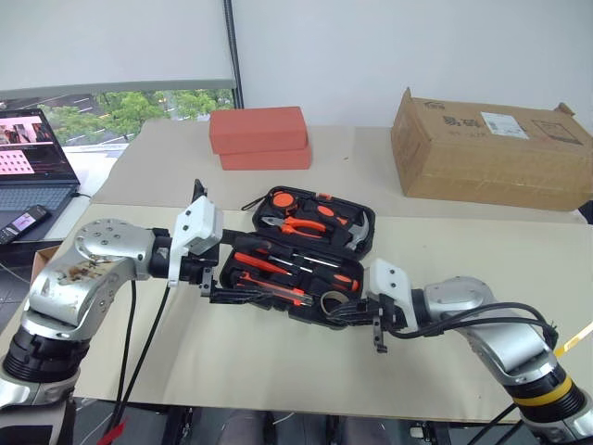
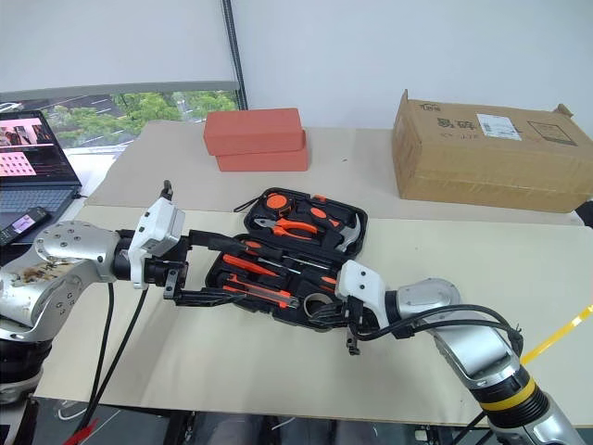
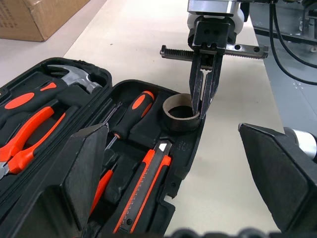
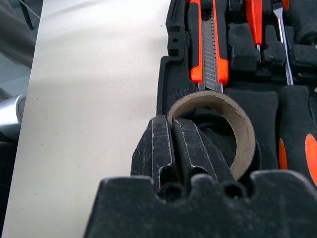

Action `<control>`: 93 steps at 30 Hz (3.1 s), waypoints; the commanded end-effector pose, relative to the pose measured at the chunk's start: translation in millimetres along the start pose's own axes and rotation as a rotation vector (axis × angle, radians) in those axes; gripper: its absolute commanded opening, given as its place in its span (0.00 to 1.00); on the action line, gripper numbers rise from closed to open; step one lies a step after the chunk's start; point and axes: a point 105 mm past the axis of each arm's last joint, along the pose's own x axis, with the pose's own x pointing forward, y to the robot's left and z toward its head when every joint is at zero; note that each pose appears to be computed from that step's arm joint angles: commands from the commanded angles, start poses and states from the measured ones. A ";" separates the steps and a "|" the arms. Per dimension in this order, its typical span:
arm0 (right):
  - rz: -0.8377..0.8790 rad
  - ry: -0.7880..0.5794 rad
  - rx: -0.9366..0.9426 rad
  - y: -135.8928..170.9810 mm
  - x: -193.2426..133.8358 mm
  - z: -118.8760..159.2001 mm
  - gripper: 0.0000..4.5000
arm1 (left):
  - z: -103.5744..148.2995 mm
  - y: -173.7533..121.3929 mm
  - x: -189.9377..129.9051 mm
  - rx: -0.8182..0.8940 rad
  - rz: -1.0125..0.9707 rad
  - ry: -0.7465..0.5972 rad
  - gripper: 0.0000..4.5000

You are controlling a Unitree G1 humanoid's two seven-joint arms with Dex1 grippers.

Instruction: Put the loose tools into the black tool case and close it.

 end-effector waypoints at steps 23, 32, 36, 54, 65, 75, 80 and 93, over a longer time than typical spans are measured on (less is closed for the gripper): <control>-0.073 -0.084 0.001 -13.2 -10.0 21.4 1.00 | 5.5 3.9 -6.3 0.044 0.031 -0.014 1.00; -0.143 -0.335 0.057 -28.9 -7.3 47.8 1.00 | -13.3 18.1 -13.3 0.022 0.090 0.002 1.00; -0.126 -0.399 0.098 -23.9 -0.3 37.1 0.69 | -12.2 14.7 -11.9 0.014 0.068 -0.018 1.00; -0.161 -0.301 0.056 -29.1 -10.8 7.8 0.01 | -15.2 21.5 -18.3 0.017 0.083 -0.007 1.00; -0.408 -0.346 0.127 -82.8 -29.8 15.1 0.01 | -13.4 56.1 -26.4 0.017 0.196 -0.062 1.00; -0.579 -0.428 0.507 -137.9 -56.4 -3.4 0.32 | -48.3 151.7 -40.5 -0.333 0.539 -0.209 1.00; -0.639 -0.424 0.660 -156.5 -64.8 -18.7 0.32 | -64.8 164.2 -31.4 -0.481 0.553 -0.187 1.00; -0.583 -0.322 0.782 -145.6 -47.7 -39.8 0.32 | -69.4 164.5 -5.8 -0.516 0.505 -0.149 1.00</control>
